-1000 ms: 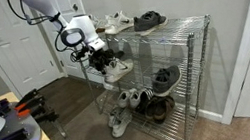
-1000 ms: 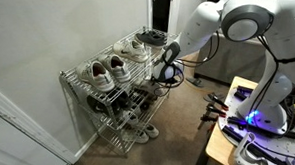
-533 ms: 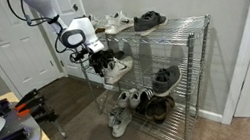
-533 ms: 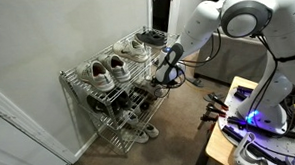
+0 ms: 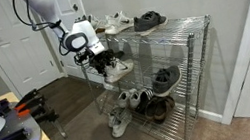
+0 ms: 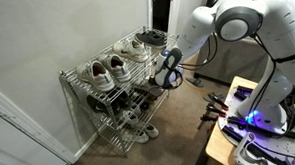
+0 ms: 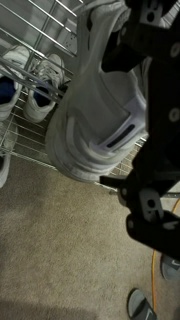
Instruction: Move the white shoe from the second rack to the top rack
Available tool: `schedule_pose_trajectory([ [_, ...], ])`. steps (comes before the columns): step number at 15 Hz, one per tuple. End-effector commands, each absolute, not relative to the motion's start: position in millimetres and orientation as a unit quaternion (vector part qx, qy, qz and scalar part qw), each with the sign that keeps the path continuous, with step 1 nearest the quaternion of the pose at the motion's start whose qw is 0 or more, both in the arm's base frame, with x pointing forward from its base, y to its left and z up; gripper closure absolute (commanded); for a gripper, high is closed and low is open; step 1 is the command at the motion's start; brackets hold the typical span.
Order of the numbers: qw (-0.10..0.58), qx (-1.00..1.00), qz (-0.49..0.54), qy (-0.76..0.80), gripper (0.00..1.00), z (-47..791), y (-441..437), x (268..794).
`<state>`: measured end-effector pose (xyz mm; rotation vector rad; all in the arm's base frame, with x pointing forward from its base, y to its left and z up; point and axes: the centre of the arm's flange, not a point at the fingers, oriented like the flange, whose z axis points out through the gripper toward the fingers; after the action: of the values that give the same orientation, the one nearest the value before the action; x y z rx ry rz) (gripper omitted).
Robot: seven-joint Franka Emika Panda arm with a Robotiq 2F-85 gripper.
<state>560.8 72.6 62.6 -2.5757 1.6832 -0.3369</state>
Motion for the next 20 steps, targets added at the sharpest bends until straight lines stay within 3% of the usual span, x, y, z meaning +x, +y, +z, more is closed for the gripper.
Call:
schedule_pose_trajectory([
  [1,0.014,-0.822,-0.117,0.557,0.26,55,70,561],
  [12,-0.013,-0.814,-0.130,0.566,0.96,65,55,550],
  [15,-0.021,-0.814,-0.133,0.565,0.99,67,51,548],
  [20,-0.042,-0.817,-0.124,0.561,0.96,67,48,535],
])
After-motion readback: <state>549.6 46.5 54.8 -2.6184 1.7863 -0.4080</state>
